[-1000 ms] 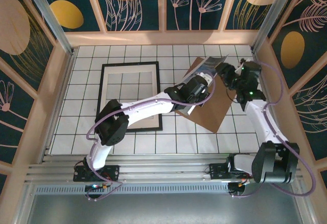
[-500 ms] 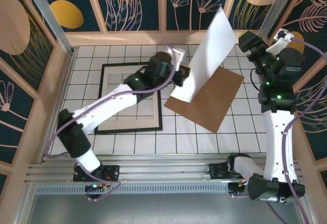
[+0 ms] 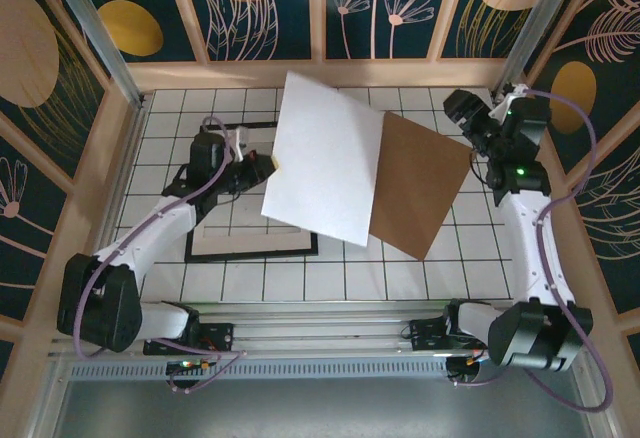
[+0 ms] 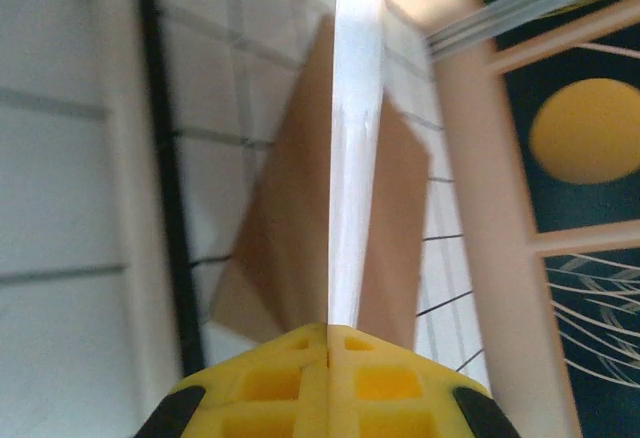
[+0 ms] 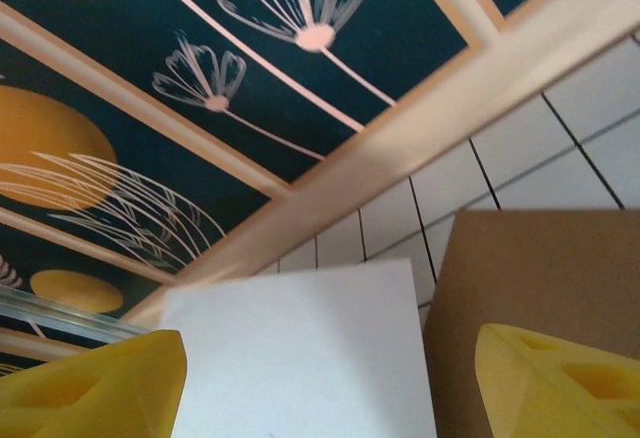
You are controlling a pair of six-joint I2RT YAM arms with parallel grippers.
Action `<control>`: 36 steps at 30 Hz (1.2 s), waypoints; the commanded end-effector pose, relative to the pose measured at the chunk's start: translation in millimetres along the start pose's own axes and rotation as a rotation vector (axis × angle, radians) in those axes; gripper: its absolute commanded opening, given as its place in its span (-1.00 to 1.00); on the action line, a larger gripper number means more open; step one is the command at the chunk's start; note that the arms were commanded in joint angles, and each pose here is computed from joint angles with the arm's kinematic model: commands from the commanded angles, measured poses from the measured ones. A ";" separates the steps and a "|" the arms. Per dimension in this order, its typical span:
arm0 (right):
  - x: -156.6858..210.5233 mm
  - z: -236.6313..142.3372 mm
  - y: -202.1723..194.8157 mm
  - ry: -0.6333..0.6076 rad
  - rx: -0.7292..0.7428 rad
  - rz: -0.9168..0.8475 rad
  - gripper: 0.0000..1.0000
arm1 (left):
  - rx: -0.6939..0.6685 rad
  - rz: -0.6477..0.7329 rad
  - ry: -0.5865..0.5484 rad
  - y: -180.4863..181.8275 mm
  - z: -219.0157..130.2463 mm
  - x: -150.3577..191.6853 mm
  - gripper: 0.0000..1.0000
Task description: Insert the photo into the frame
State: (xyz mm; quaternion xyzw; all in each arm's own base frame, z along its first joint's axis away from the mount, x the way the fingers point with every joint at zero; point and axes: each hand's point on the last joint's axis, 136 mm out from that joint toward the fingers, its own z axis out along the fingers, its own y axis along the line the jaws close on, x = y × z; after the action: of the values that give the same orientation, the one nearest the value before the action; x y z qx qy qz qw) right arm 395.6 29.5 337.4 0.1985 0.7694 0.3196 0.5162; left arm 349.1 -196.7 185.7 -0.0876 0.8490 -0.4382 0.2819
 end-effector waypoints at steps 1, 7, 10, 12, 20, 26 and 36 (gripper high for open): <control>7.5 13.0 7.5 0.019 -0.062 -0.003 0.53 | -0.014 -0.025 0.000 19.4 -2.6 1.2 -1.00; 32.2 31.9 -8.9 0.082 -0.045 0.017 0.52 | -0.249 0.005 -0.010 88.4 -3.9 9.8 -1.00; 42.9 38.3 -15.5 0.102 -0.040 0.027 0.52 | -0.344 0.032 -0.021 109.7 -7.0 10.2 -1.00; 50.6 42.8 -19.5 0.119 -0.037 0.033 0.52 | -0.397 0.048 -0.025 120.7 -9.8 9.4 -1.00; 88.6 63.5 -26.1 0.214 -0.027 -0.049 0.53 | -0.616 0.120 -0.063 155.8 -30.4 -1.0 -1.00; 149.5 84.4 -13.8 0.322 -0.030 -0.213 0.56 | -0.733 0.158 -0.060 170.4 -43.6 -3.4 -1.00; 177.9 102.4 -14.5 0.380 -0.048 -0.231 0.55 | -0.838 0.196 -0.020 177.2 -51.9 -11.7 -1.00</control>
State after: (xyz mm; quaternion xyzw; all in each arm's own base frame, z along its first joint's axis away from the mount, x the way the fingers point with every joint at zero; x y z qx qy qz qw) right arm 415.1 159.7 178.0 0.0467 0.8710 0.3113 0.3771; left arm 348.5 -62.2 78.3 -0.1236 0.9474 -0.0659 0.2879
